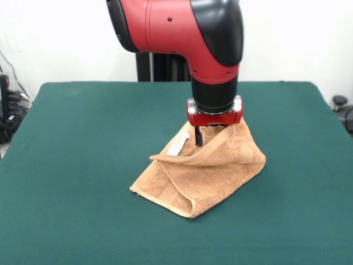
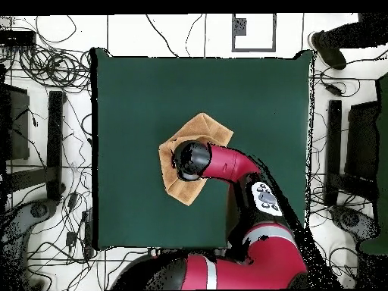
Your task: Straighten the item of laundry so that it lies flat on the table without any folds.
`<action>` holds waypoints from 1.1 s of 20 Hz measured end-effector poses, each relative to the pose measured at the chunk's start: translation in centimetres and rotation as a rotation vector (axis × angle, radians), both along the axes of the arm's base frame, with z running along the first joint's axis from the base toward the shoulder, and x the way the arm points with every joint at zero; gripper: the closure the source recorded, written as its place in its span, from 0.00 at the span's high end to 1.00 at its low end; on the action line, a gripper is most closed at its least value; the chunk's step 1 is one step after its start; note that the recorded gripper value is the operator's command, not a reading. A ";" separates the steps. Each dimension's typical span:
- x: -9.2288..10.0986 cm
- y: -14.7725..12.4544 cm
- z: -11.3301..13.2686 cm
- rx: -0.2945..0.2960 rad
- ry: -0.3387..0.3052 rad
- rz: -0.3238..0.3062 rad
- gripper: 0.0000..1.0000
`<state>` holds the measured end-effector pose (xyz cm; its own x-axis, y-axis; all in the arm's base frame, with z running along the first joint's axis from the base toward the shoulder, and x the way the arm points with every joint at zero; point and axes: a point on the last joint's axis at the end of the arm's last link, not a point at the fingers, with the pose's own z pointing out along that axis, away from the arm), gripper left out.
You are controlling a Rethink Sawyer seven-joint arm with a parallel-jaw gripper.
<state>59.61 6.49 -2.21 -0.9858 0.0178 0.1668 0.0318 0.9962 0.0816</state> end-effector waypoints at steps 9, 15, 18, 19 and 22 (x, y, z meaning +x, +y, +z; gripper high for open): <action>-0.2 -0.7 -0.6 0.008 0.013 -0.024 0.00; -0.1 -0.7 -0.6 0.011 0.013 -0.030 0.00; -0.1 -0.7 -0.6 0.012 0.013 -0.031 0.00; -0.1 -0.7 -0.6 0.012 0.013 -0.031 0.00; -0.1 -0.3 -0.6 0.014 0.013 -0.030 0.00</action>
<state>59.54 6.23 -2.77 -0.9826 0.0454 0.1802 0.0633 0.9935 0.0946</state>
